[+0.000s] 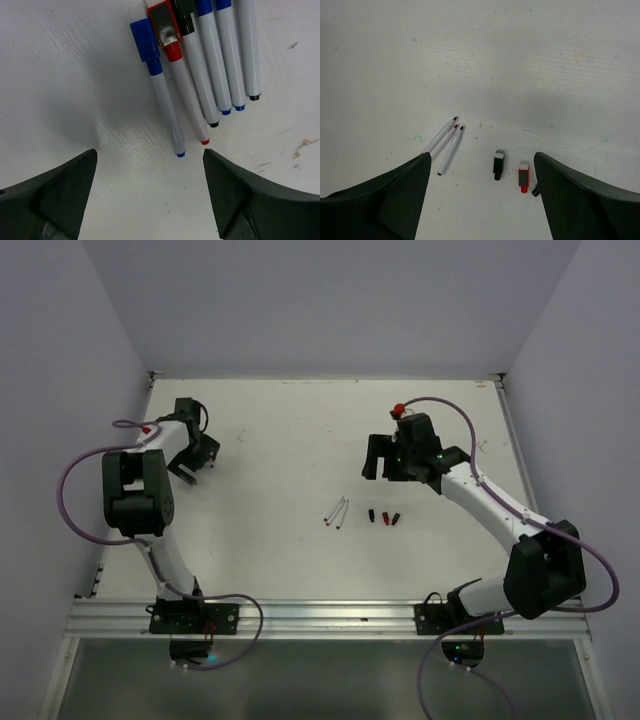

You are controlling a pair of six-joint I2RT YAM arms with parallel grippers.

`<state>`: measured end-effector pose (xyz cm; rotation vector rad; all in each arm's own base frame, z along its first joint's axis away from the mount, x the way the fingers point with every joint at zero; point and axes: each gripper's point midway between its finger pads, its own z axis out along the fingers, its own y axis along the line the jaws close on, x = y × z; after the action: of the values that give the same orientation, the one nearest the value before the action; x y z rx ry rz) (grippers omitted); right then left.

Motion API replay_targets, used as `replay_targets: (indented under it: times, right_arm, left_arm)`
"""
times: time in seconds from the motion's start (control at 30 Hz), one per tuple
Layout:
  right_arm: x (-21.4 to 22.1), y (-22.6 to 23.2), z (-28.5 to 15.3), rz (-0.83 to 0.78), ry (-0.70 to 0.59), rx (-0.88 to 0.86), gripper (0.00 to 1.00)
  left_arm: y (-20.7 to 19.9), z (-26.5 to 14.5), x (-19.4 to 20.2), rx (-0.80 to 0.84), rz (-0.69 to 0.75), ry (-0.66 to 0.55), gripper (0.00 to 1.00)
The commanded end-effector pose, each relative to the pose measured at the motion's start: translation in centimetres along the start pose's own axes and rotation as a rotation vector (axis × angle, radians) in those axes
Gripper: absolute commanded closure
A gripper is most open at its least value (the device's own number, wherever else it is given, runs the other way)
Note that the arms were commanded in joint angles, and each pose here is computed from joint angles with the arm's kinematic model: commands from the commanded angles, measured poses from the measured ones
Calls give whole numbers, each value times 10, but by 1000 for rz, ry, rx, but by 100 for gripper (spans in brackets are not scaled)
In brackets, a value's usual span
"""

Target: Open the pen caps

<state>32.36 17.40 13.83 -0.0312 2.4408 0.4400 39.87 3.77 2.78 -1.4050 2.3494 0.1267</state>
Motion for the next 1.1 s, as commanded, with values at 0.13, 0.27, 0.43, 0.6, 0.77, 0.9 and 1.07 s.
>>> replay_targets:
  times: [0.13, 0.27, 0.43, 0.6, 0.77, 0.9, 1.07]
  right_arm:
    - [-16, 7, -5, -17, -48, -16, 12]
    - [-16, 8, -6, -12, -51, -19, 12]
    - [-18, 7, -9, -11, -63, -16, 12]
    - [-21, 5, -11, -13, -74, -7, 12]
    - [-23, 7, -13, -9, -90, -13, 12]
    - [-25, 8, -14, -8, -102, -19, 12]
    - [-25, -1, -18, -19, -111, 26, 12]
  left_arm:
    - [9, 4, -11, -102, -58, -10, 15]
    - [12, 3, -15, -128, -65, -25, 17]
    - [15, 7, -16, -169, -60, -26, 18]
    - [20, 10, -21, -230, -46, -40, 26]
    - [23, 14, -21, -259, -38, -40, 29]
    - [22, 20, -19, -247, -38, -49, 37]
    - [28, 27, -11, -246, -32, -36, 61]
